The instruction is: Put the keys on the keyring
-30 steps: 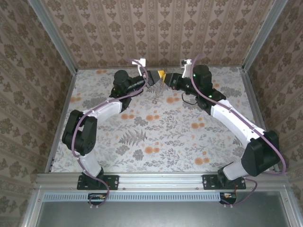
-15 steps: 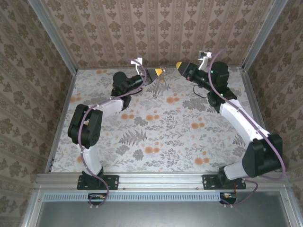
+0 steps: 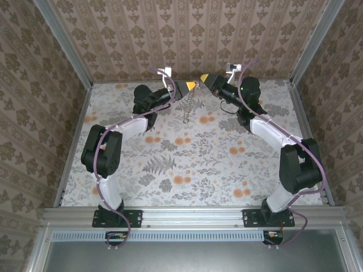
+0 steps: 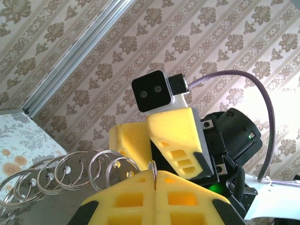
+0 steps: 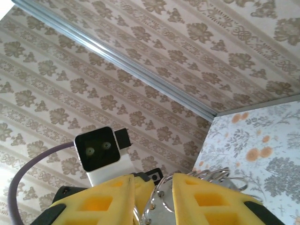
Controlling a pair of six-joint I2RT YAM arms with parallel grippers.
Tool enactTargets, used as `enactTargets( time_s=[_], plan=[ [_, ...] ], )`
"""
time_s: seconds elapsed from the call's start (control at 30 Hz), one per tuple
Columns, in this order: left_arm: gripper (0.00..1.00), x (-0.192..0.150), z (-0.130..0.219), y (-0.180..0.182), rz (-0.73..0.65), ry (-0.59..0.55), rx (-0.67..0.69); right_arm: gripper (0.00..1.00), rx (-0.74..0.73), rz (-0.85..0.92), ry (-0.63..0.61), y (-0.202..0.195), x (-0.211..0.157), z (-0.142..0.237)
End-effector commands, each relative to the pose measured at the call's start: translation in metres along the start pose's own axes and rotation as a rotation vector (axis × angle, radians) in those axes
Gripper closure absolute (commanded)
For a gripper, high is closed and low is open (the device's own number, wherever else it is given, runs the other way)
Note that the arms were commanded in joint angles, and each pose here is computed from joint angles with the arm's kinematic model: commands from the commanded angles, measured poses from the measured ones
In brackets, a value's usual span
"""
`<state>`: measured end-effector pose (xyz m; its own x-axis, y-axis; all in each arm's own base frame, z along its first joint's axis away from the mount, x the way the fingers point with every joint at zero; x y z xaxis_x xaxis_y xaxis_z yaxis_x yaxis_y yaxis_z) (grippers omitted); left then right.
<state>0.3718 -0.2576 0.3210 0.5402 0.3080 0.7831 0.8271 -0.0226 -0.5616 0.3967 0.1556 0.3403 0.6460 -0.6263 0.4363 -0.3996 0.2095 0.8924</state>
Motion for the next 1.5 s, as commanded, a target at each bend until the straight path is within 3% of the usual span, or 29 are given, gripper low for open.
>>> enactTargets(
  time_s=[0.0,0.43,0.77,1.07,1.33,1.47],
  plan=[
    [1.0,0.022,-0.003,-0.039,-0.203,-0.015,-0.125,0.71,0.079,0.036,-0.012,0.024,-0.003,0.011],
    [1.0,0.032,-0.006,-0.066,-0.357,0.021,-0.209,0.74,0.129,0.139,-0.034,0.043,-0.009,0.031],
    [1.0,0.033,-0.011,-0.07,-0.359,0.032,-0.219,0.74,0.246,0.175,0.003,0.057,-0.009,0.025],
    [1.0,0.034,-0.013,-0.073,-0.36,0.032,-0.226,0.73,0.241,0.165,0.043,0.054,-0.017,0.016],
    [1.0,0.034,-0.013,-0.075,-0.362,0.031,-0.227,0.81,0.23,0.161,0.051,0.052,-0.02,0.015],
    [1.0,0.034,-0.013,-0.075,-0.361,0.026,-0.223,0.8,0.231,0.16,0.062,0.052,-0.022,0.015]
  ],
)
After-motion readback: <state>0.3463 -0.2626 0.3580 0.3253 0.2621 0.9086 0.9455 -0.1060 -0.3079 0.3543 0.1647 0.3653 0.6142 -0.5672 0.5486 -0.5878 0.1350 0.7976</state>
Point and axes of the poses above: each hand's point on the last joint's axis, 136 mm out from that joint toward the fingers, its own z axis back along the fingers, its own y axis along the line the jaws close on, x = y × z, the point moved 9 cm from there along z, back along the fingers, and after that the axes turned 7 degrees about -z, right-handed, at the moved point
